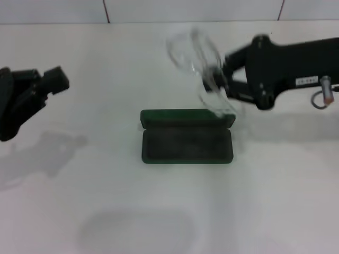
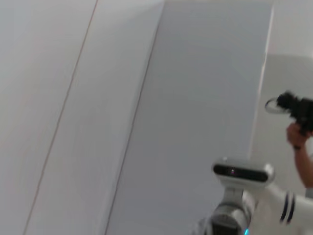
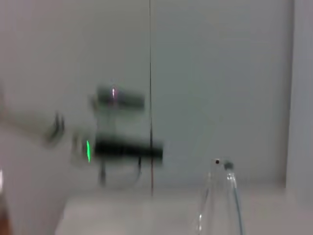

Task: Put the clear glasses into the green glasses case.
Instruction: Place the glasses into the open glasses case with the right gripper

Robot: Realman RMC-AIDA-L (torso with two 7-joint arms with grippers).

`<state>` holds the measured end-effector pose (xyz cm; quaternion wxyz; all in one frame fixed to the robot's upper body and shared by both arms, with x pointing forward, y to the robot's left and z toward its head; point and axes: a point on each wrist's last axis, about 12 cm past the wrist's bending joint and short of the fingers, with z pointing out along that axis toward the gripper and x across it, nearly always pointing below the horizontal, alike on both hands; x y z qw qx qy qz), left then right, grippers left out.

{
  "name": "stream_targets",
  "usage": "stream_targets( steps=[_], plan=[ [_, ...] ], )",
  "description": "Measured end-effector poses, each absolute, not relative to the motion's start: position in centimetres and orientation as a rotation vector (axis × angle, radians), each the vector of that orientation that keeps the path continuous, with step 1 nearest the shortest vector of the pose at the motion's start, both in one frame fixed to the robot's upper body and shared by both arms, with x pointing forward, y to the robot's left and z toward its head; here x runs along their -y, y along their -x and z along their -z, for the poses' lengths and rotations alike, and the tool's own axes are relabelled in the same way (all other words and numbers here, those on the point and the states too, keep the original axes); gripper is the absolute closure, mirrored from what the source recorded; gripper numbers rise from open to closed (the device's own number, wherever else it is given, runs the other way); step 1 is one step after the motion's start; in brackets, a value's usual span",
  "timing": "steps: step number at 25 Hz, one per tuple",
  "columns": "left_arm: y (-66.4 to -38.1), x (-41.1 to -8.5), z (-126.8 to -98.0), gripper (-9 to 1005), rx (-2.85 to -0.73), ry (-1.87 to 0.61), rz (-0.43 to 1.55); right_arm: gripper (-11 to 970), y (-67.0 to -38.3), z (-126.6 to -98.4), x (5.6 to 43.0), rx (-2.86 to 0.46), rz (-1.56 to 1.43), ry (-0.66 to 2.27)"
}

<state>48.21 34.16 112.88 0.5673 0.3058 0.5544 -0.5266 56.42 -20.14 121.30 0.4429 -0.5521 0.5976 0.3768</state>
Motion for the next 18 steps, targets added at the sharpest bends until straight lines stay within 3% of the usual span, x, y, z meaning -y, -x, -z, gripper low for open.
stream_targets(
  steps=[4, 8, 18],
  plan=[
    [-47.6, -35.7, -112.8, 962, -1.343, -0.703, 1.168, 844, -56.9, -122.1, 19.3, -1.748, -0.775, 1.485],
    [-46.9, -36.6, -112.9, 962, -1.357, -0.665, 1.140, 844, -57.7, -122.2, 15.6, -1.885, -0.667, 1.666],
    [-46.4, -36.2, -112.4, 962, -1.351, -0.633, 1.150, 844, -59.3, -121.2, 7.7, -1.968, -0.417, 2.012]
  ],
)
